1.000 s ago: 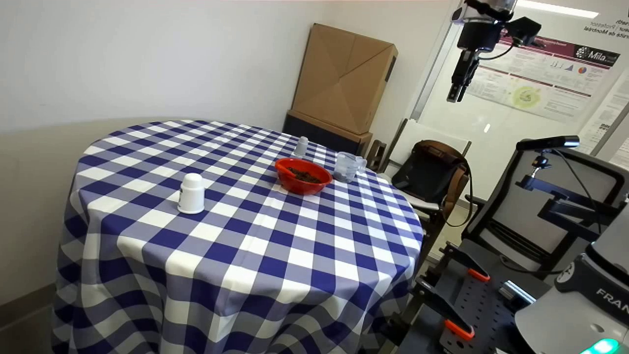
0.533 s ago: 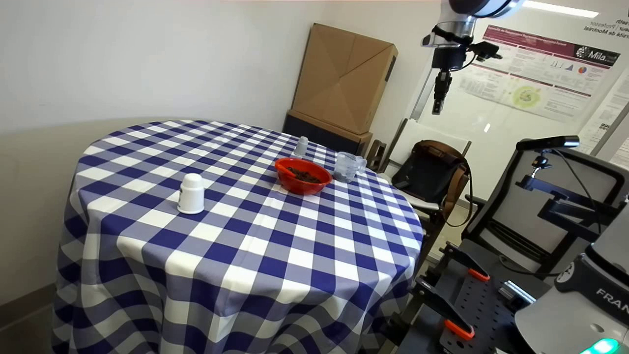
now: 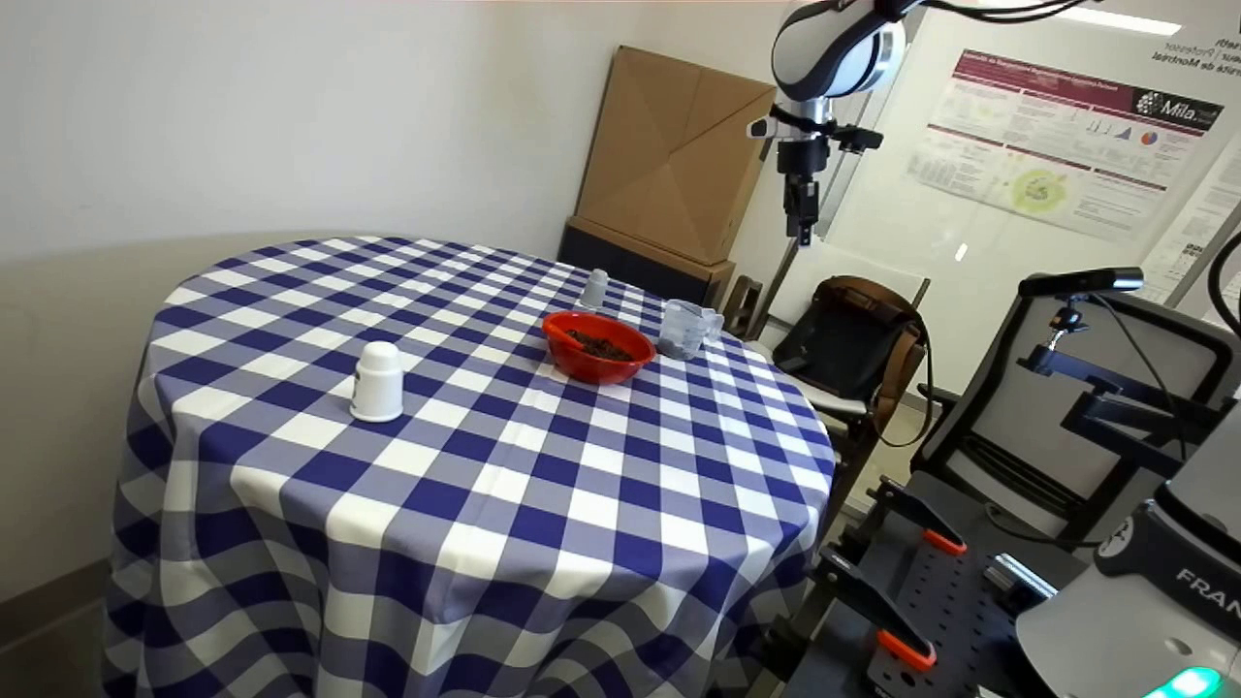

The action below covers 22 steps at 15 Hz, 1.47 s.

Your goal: Pour the contents from the clear jar into the red bowl then put the clear jar on the table

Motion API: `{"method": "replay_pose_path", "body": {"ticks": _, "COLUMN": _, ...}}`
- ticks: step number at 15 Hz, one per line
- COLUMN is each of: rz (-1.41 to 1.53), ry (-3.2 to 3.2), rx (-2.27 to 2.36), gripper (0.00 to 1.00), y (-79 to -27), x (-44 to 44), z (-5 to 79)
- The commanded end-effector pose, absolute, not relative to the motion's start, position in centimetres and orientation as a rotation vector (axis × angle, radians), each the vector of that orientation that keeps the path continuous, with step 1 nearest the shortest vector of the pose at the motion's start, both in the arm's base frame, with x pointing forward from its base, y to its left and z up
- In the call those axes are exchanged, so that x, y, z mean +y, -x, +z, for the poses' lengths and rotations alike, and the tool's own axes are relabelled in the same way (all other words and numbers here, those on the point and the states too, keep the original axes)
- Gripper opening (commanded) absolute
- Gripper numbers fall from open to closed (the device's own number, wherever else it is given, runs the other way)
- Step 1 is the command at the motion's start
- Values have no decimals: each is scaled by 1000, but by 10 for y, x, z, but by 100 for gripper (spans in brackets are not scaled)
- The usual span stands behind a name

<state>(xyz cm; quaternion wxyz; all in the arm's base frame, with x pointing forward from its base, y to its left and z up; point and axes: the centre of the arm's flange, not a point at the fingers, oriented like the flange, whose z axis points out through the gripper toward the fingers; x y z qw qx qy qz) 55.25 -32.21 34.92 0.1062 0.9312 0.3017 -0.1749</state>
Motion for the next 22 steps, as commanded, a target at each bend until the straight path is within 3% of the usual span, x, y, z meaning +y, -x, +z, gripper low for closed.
{"method": "replay_pose_path", "body": {"ticks": 1, "rz": -542, "ry": -2631, "rx": 1162, "gripper": 100, "y": -617, "x": -363, "z": 327}}
{"method": "replay_pose_path", "body": {"ticks": 11, "rz": -729, "ry": -2325, "rx": 1844, "gripper": 100, "y": -622, "x": -352, "z": 243}}
{"method": "replay_pose_path", "body": {"ticks": 22, "rz": -739, "ry": -2343, "rx": 1978, "gripper": 100, "y": -625, "x": -308, "z": 213}}
